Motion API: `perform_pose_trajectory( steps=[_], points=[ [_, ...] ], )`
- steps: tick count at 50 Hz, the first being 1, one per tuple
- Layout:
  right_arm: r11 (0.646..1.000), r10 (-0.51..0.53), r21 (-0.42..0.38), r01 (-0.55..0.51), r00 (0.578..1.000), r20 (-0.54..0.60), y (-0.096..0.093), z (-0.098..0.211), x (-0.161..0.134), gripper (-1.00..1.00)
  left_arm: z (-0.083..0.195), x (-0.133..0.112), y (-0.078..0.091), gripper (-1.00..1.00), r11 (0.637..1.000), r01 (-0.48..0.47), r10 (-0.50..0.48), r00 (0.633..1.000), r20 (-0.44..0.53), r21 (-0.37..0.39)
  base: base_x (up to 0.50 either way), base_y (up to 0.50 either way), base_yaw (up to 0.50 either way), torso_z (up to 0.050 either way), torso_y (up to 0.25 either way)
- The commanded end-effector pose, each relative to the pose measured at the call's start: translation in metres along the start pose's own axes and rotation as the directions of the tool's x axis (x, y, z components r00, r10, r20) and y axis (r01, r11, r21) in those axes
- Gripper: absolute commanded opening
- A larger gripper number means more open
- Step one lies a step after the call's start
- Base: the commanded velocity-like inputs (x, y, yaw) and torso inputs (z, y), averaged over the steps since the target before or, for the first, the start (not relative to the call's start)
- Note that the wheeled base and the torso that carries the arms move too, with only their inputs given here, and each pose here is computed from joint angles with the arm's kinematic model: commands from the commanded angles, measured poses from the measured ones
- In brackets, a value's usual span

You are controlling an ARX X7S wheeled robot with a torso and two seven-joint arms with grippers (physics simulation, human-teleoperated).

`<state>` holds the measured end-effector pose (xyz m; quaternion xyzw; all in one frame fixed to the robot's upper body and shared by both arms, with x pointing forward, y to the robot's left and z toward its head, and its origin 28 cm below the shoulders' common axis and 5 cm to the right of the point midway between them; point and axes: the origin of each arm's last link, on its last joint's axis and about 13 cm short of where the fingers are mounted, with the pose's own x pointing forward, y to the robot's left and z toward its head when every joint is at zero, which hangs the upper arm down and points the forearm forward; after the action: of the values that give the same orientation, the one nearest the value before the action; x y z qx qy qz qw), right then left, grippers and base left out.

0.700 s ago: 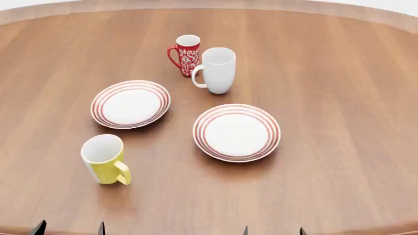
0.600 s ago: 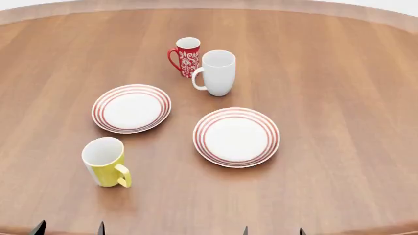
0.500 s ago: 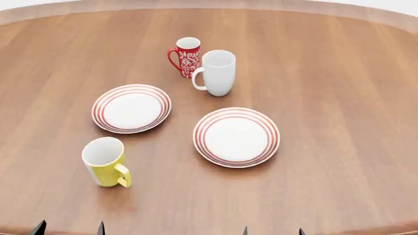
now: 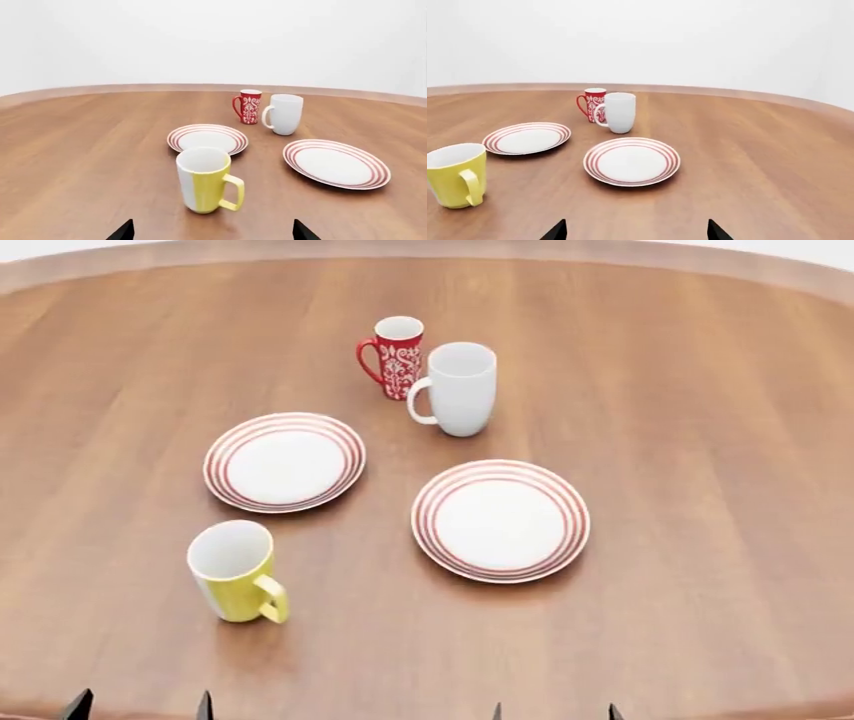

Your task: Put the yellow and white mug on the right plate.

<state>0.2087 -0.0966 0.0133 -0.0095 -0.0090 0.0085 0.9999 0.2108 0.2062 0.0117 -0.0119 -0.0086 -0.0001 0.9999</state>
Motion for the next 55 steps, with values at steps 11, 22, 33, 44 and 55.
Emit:
perform_pose_trajectory(
  steps=[11,22,33,44,55],
  points=[
    [0.999,0.045,-0.001,-0.045,0.999,0.016,0.0034,0.0031,-0.0038,1.00,-0.0007,0.0003,0.0018,1.00,1.000,-0.012,0.012,1.000,0.004,0.019,0.00,0.50,0.00,0.000,0.000],
    [0.999,0.045,0.001,-0.045,0.999,0.017,0.0044,0.0039,-0.0038,1.00,-0.0010,0.0003,0.0011,1.00,1.000,-0.006,0.006,1.000,0.002,0.021,0.00,0.50,0.00,0.000,0.000],
    [0.998,0.042,-0.043,-0.042,0.999,-0.002,0.0075,0.0025,-0.0027,1.00,-0.0026,0.0001,0.0006,1.00,1.000,-0.001,0.001,1.000,-0.003,0.025,0.00,0.05,0.00,0.000,0.000],
    [0.995,0.062,-0.073,-0.062,0.998,-0.005,0.0081,0.0014,-0.0047,1.00,-0.0030,-0.0011,-0.0003,1.00,0.999,0.004,-0.004,1.000,-0.003,0.040,0.10,-0.01,0.00,0.000,0.000],
    [0.994,0.074,-0.077,-0.073,0.997,0.014,0.0079,0.0032,-0.0062,1.00,-0.0030,-0.0011,-0.0010,1.00,0.999,0.009,-0.009,1.000,-0.004,0.041,0.50,-0.06,0.00,0.000,0.000]
  ],
)
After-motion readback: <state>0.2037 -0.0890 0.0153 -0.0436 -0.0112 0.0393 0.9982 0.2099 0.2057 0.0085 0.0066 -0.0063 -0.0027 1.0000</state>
